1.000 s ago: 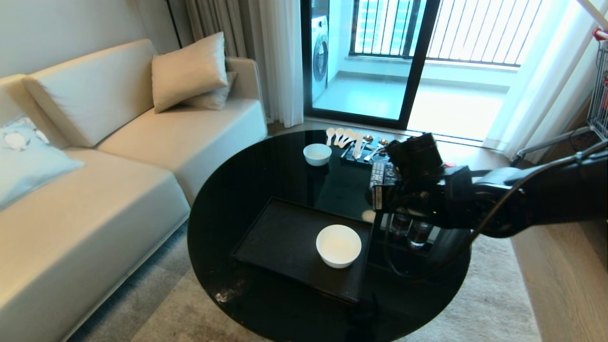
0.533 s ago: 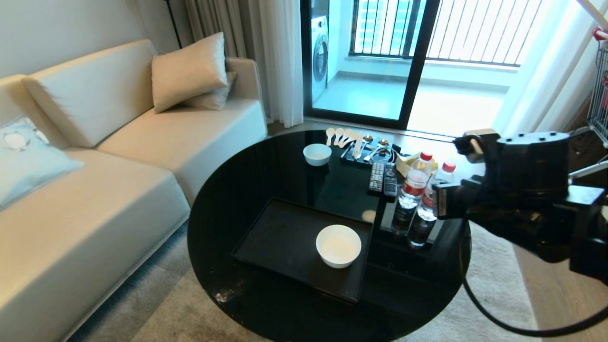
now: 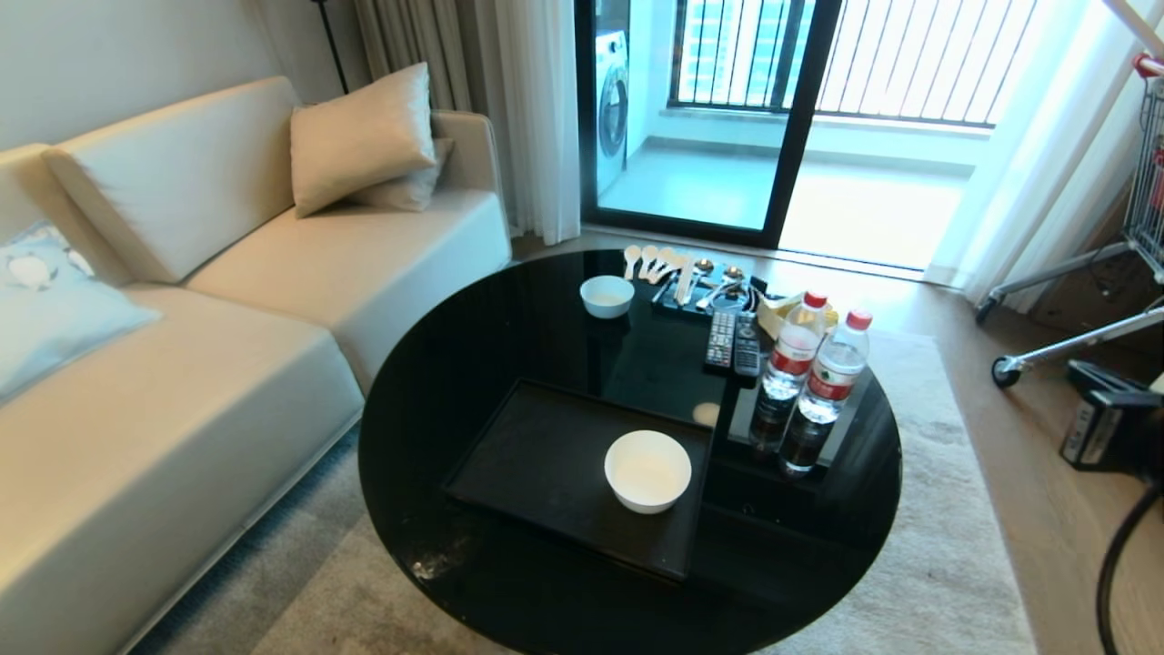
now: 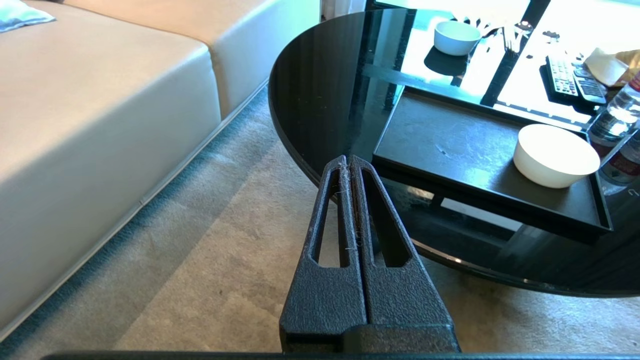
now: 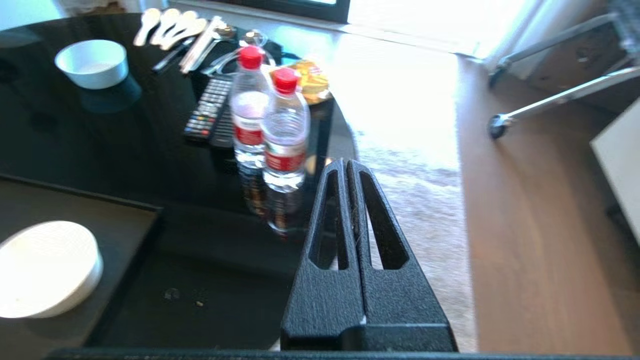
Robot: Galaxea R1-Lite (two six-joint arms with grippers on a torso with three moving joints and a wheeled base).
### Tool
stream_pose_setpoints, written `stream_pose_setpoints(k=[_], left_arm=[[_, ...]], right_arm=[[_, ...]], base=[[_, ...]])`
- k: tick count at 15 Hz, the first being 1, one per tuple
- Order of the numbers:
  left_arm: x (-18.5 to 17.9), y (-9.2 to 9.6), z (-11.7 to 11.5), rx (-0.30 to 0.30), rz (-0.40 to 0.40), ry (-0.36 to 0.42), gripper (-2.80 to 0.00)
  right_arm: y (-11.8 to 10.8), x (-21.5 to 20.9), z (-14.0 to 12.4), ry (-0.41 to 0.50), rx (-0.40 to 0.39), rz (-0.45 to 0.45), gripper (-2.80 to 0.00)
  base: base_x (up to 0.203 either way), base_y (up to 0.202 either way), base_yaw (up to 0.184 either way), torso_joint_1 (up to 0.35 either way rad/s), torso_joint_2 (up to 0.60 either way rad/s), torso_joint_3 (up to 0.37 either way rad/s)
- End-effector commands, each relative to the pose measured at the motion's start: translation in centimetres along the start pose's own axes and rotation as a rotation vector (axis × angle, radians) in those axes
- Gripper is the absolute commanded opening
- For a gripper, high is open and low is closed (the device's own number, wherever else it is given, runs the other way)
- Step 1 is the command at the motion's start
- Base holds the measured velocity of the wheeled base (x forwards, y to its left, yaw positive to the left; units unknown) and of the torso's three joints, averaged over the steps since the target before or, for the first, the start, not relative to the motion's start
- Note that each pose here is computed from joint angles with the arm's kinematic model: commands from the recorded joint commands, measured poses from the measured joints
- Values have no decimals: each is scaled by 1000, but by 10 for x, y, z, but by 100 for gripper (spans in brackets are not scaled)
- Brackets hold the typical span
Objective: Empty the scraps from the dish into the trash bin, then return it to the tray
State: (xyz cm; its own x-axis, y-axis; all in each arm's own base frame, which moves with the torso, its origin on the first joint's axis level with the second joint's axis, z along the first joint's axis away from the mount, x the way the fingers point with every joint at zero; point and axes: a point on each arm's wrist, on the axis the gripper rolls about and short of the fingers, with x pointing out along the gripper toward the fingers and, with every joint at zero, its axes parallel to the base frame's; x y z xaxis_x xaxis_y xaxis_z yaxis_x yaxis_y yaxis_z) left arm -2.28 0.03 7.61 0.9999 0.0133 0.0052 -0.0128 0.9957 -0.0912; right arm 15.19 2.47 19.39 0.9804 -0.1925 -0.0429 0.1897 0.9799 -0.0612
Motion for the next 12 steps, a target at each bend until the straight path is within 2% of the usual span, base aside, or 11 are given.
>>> stream_pose_setpoints(k=[1, 6, 9, 10, 12], left_arm=[[0, 0, 0, -1, 0, -1, -280], [0, 0, 0, -1, 0, -1, -280], [0, 0, 0, -1, 0, -1, -280], [0, 0, 0, -1, 0, -1, -280], [0, 0, 0, -1, 0, -1, -280]], right_arm=[[-25, -49, -10, -101, 17, -43, -280], [-50, -116, -54, -137, -2, -51, -280], [-56, -138, -79, -132, -22, -11, -280], [-55, -139, -86, -109, -39, 48, -280], [-49, -137, -97, -47, -70, 242, -280]], base=[[0, 0, 0, 0, 0, 0], [0, 0, 0, 0, 0, 0], [0, 0, 0, 0, 0, 0], [0, 0, 0, 0, 0, 0], [0, 0, 0, 0, 0, 0]])
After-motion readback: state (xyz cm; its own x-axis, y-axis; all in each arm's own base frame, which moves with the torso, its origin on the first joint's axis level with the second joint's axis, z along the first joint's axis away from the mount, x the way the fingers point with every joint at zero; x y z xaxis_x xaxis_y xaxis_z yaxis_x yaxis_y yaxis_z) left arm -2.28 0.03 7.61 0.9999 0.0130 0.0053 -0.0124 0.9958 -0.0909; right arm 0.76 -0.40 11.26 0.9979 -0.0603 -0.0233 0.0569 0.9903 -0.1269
